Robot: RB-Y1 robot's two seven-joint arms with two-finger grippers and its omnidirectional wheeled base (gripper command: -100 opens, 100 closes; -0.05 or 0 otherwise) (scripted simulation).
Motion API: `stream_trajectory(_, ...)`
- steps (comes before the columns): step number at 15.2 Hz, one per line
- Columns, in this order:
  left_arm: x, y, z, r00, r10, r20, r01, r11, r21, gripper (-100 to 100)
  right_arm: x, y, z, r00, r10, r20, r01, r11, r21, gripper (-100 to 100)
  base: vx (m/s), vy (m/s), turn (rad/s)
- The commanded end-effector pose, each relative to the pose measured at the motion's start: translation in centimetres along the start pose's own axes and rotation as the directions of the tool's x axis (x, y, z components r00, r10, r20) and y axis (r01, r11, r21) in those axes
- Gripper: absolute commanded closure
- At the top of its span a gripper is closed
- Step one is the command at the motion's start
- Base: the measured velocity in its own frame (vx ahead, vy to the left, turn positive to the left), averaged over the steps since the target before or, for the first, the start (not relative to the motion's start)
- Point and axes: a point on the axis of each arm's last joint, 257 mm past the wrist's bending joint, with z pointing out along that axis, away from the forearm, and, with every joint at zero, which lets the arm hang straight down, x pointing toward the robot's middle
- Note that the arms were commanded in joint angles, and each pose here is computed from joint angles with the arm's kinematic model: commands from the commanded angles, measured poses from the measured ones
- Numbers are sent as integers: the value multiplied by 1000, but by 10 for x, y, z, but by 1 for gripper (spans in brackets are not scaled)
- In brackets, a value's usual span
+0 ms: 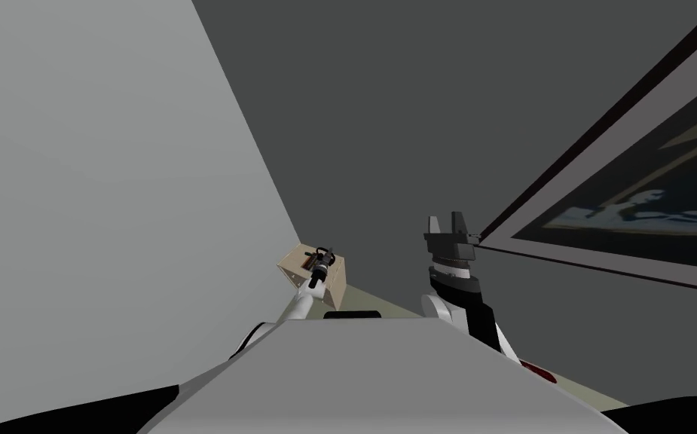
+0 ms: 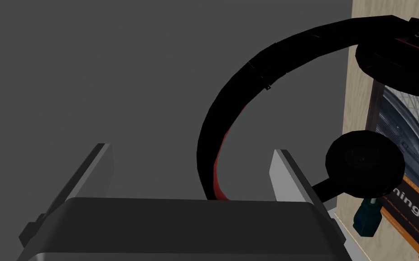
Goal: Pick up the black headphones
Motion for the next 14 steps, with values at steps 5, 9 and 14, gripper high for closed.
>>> stream_trajectory(5, 23, -12, 6, 1000, 2, 2, -2, 1000, -1, -100, 0, 0, 0, 1000, 0, 0, 0, 1000, 0, 0, -6, 12, -32)
stream_trajectory(9, 23, -12, 6, 1000, 2, 2, -2, 1000, -1, -100, 0, 0, 0, 1000, 0, 0, 0, 1000, 0, 0, -1, 6, -4)
stream_trajectory(14, 23, -12, 6, 1000, 2, 2, -2, 1000, -1, -100, 0, 0, 0, 1000, 0, 0, 0, 1000, 0, 0, 1, -1, 4)
